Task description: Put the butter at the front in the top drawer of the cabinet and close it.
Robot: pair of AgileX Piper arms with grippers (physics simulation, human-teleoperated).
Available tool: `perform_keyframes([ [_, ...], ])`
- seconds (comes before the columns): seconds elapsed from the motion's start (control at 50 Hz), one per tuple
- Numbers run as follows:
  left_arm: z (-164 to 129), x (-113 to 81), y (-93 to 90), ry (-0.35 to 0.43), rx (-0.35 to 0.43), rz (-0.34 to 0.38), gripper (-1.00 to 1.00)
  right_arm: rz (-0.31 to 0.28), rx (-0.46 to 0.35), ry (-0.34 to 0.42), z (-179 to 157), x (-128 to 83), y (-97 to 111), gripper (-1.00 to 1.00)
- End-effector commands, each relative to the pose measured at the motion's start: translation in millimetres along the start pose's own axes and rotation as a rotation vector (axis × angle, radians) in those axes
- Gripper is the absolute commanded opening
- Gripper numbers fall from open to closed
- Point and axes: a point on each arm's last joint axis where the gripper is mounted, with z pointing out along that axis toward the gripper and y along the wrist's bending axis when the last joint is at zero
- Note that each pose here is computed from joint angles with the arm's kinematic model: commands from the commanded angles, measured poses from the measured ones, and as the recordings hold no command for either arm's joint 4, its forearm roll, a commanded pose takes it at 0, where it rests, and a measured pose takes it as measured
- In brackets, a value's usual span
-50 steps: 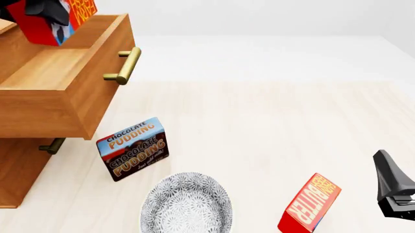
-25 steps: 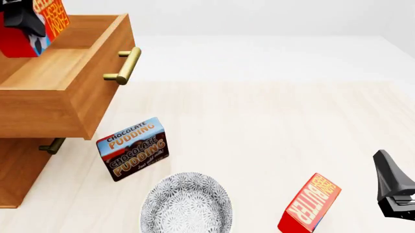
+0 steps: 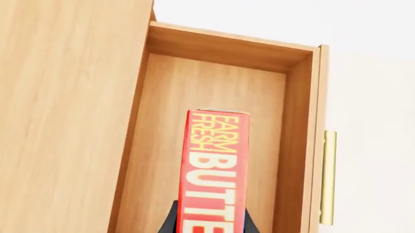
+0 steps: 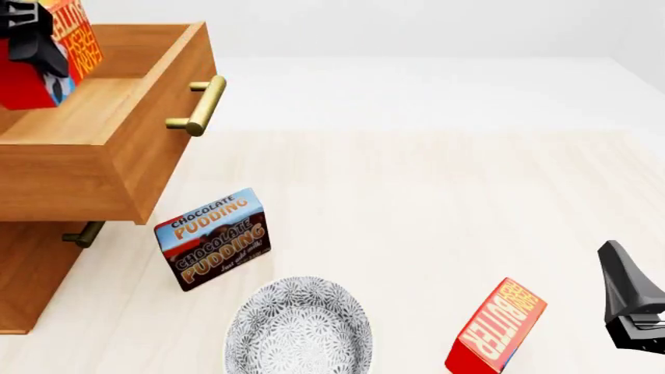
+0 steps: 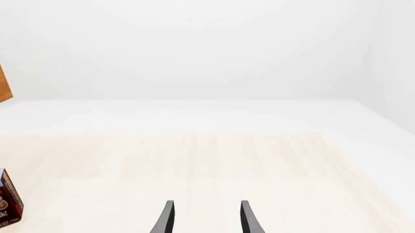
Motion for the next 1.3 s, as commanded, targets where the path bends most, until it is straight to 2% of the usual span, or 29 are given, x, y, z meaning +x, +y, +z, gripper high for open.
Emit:
perform_keyframes([
  [0.02,-0.3,-3.6,2.2,-0.004,-0.005,0.009,-1.0,-0.001,0.0,-0.001,-1.5,0.3,0.0,1.0],
  [0.14,6.0,-6.5,3.3,0.008,-0.009,0.003,-1.0,-0.001,0.0,-0.001,-1.5,0.3,0.0,1.0],
  [0.26,5.7,-11.6,-4.9,-0.003,0.01,0.005,-1.0,-0.001,0.0,-0.001,-1.5,0.3,0.0,1.0],
  [0.36,11.3,-13.4,-0.5,0.007,-0.001,0.006,-1.0,-0.001,0.0,-0.001,-1.5,0.3,0.0,1.0],
  [0.38,14.2,-12.2,-7.0,0.012,0.012,0.006,-1.0,-0.001,0.0,-0.001,-1.5,0.3,0.0,1.0],
  [0.72,28.0,-3.6,-3.8,0.029,0.006,0.016,-1.0,-0.001,0.0,-0.001,-1.5,0.3,0.0,1.0],
  [0.74,30.1,-3.9,1.0,0.031,-0.005,0.02,-1.0,-0.001,0.0,-0.001,-1.5,0.3,0.0,1.0],
  [0.76,30.0,-3.0,-4.1,0.029,0.006,0.024,-1.0,-0.001,0.0,-0.001,-1.5,0.3,0.0,1.0],
  [0.96,39.1,1.3,-9.3,0.038,0.017,0.033,-1.0,-0.001,0.0,-0.001,-1.5,0.3,0.0,1.0],
  [1.0,40.3,0.7,-2.6,0.04,0.003,0.034,-1.0,-0.001,0.0,-0.001,-1.5,0.3,0.0,1.0],
  [1.3,43.7,2.0,-8.1,0.029,0.016,0.041,-1.0,-0.001,0.0,-0.001,-1.5,0.3,0.0,1.0],
])
